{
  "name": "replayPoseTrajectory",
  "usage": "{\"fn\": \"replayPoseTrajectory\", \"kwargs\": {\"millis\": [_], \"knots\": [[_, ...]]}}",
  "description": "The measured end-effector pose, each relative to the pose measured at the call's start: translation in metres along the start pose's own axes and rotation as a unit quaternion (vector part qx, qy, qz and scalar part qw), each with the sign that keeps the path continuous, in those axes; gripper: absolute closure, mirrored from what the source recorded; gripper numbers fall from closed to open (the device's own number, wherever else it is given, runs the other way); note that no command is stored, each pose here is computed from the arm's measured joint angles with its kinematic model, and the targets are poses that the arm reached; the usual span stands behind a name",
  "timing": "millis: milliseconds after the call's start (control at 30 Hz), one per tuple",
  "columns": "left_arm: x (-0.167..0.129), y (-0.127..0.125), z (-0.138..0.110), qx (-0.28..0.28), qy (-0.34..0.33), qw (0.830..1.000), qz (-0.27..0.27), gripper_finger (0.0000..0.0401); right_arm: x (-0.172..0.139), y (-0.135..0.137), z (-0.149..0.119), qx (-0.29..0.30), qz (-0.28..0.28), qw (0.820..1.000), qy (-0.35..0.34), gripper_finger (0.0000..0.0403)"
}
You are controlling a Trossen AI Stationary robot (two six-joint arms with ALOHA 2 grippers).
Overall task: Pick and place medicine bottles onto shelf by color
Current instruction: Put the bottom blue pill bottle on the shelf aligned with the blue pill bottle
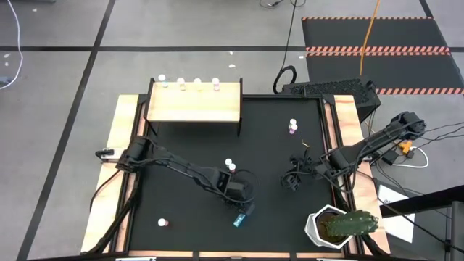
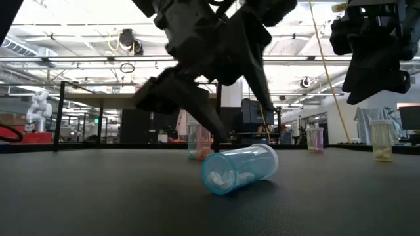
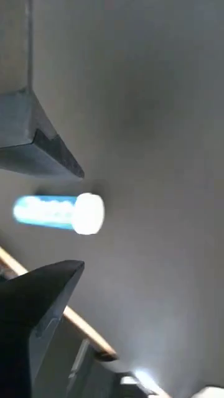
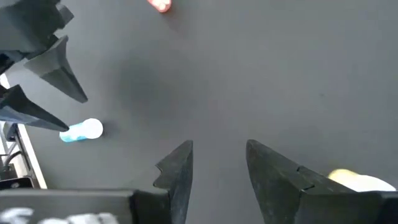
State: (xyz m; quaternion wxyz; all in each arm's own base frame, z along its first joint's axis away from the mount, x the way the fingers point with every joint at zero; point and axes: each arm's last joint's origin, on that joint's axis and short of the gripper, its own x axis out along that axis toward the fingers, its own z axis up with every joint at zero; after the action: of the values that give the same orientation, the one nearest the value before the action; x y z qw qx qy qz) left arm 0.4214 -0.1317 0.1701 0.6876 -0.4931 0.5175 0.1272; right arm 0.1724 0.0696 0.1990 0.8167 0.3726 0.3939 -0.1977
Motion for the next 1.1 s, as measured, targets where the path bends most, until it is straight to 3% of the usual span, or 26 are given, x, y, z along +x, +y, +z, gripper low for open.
{"fn": "replayPoseTrajectory", "kwargs": {"millis": [100,267,533,767,967,1100], "knots": [[0.001,-0.002,0.000,0.008,-0.035,0.999,-0.002,0.0178,0.000,0.000,0.000,-0.001,-0.002,1.000,0.001,0.0261],[0.002,-0.003,-0.004,0.023,-0.036,0.999,0.000,0.0178,0.000,0.000,0.000,0.012,-0.003,1.000,0.000,0.0261],[0.030,-0.009,-0.021,0.132,-0.051,0.990,-0.028,0.0178,0.000,0.000,0.000,0.017,-0.001,1.000,0.001,0.0261],[0.047,0.000,-0.030,0.128,-0.037,0.991,0.008,0.0178,0.000,0.001,0.000,0.027,0.002,1.000,0.000,0.0261],[0.049,0.004,-0.039,0.164,-0.038,0.985,0.043,0.0178,0.000,0.001,0.000,0.027,0.003,1.000,0.000,0.0261],[0.049,0.009,-0.039,0.115,-0.024,0.991,0.061,0.0192,0.000,0.001,0.000,0.026,0.003,1.000,0.000,0.0261]]}}
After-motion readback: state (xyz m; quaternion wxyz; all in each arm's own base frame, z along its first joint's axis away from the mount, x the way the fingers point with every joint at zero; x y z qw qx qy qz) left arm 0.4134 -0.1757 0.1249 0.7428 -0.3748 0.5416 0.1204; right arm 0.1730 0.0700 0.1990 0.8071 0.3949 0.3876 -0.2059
